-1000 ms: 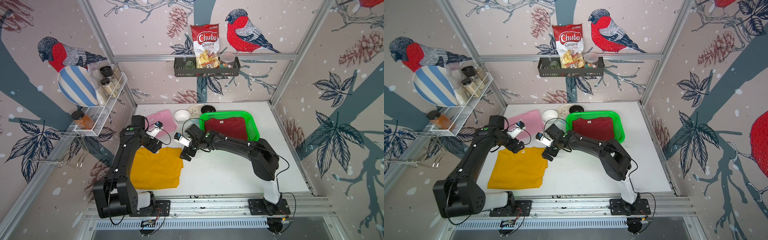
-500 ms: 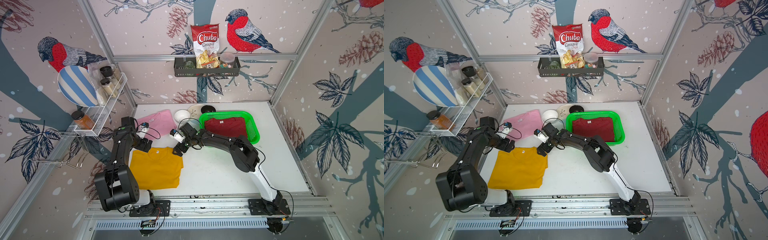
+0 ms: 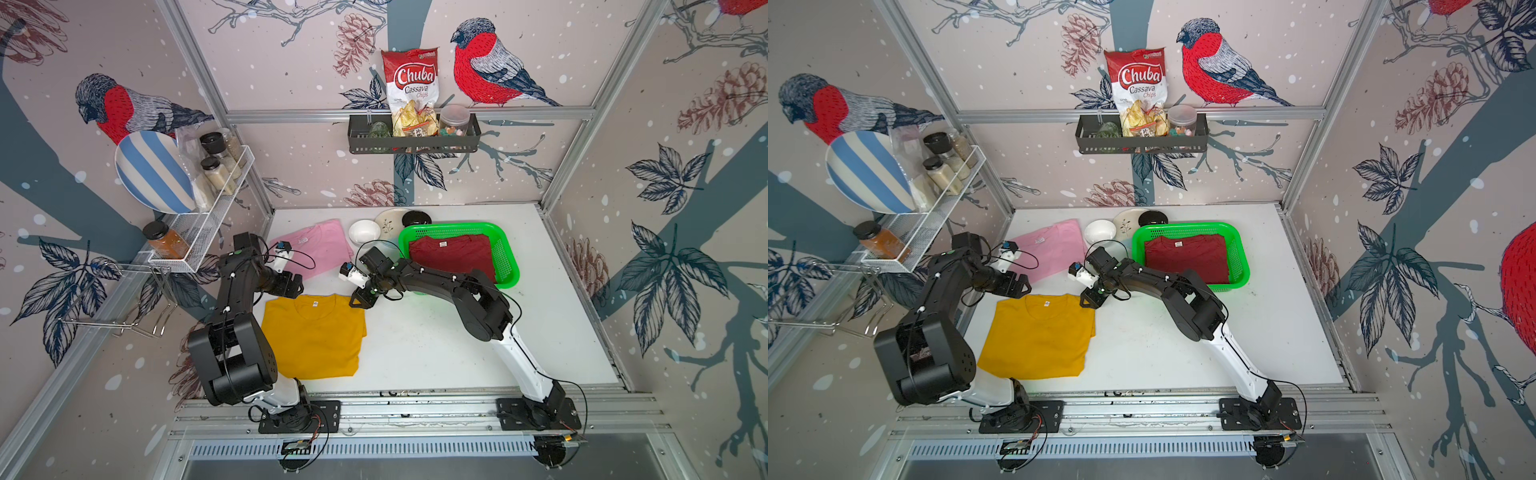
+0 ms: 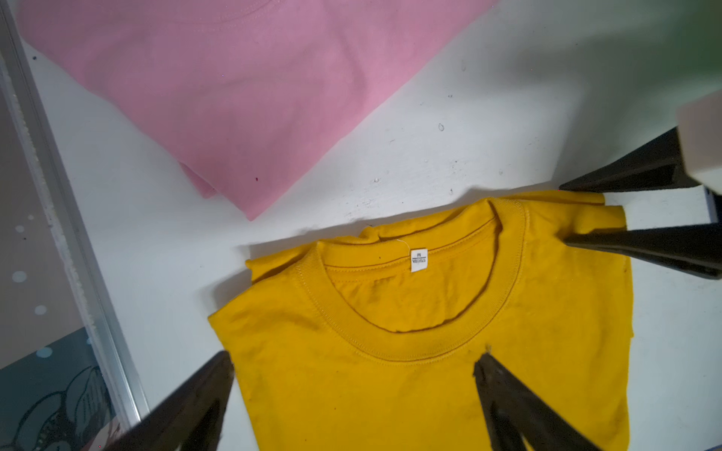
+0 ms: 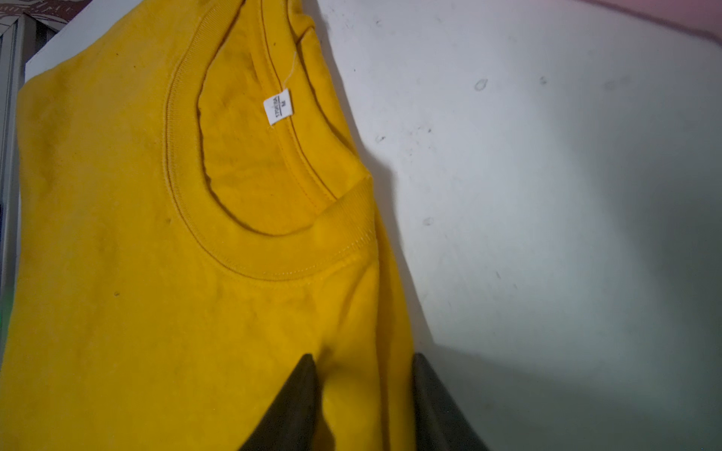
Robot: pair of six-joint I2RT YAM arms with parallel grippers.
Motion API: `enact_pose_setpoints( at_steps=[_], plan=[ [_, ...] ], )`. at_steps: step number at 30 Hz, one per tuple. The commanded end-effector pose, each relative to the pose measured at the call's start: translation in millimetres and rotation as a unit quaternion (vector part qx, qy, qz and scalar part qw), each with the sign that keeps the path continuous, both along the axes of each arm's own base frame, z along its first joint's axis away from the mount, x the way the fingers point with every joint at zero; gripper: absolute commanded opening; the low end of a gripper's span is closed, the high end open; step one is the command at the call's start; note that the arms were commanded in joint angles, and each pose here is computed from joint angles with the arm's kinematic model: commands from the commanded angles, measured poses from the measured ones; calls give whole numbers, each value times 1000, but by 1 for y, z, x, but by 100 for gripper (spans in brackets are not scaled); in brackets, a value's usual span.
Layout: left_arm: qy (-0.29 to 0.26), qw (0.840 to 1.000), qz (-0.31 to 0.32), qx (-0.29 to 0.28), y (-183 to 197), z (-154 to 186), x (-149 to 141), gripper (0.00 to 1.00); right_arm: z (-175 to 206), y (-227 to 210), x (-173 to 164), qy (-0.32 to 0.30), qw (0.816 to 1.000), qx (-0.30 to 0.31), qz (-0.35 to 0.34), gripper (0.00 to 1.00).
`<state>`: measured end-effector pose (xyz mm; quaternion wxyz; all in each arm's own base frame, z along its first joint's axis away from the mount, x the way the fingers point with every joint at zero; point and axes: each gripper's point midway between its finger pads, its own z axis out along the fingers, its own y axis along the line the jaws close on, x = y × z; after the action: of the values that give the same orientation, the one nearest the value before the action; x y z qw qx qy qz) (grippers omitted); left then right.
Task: Put the folded t-shirts into the basket
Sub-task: Pick up the T-shirt from the center of the board.
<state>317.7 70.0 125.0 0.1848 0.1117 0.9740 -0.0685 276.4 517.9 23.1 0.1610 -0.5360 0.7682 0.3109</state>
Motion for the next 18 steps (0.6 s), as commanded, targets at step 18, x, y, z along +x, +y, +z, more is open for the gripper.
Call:
enact_pose_setpoints(
  at_steps=[18],
  plan=[
    [-127, 886, -426, -132, -92, 43, -29, 95, 39, -60, -57, -106, 988, -48, 101, 0]
  ],
)
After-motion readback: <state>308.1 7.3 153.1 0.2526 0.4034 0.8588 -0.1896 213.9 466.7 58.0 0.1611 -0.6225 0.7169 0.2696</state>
